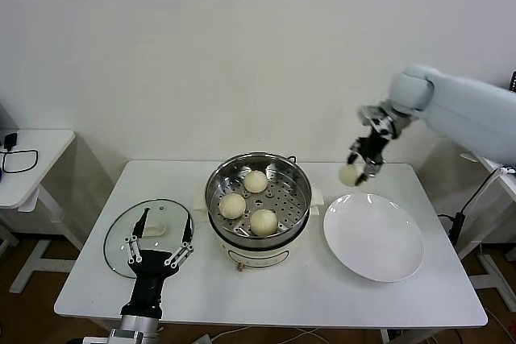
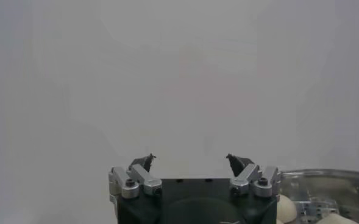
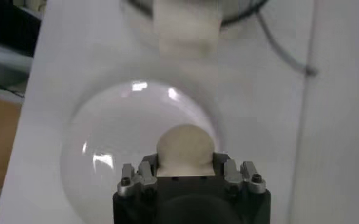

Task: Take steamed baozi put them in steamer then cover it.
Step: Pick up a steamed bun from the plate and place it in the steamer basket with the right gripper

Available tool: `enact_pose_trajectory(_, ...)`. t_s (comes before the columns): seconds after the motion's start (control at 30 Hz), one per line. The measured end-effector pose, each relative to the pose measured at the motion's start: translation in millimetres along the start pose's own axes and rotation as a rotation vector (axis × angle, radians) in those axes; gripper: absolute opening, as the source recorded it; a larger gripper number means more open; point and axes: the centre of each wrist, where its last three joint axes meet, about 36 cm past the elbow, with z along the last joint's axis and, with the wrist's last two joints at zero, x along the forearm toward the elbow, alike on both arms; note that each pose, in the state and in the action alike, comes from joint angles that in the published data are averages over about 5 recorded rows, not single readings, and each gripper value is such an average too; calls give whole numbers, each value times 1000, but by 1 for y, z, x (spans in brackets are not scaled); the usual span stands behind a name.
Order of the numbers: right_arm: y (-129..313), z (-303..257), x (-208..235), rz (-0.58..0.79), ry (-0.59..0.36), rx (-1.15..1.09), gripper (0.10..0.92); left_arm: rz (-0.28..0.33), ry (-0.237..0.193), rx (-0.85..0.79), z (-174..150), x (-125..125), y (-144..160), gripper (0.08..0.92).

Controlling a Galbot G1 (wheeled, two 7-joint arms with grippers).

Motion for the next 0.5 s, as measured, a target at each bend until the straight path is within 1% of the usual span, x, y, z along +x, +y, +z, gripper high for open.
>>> enact_pose_trajectory(0.23,-15,-76,1,-19,-4,67,619,-4,-3,3,0,-1,-1,823)
enact_pose_trajectory(0.5,-23,-134,-23,-40,23,122,619,-11,-6,2,1,-2,0,823)
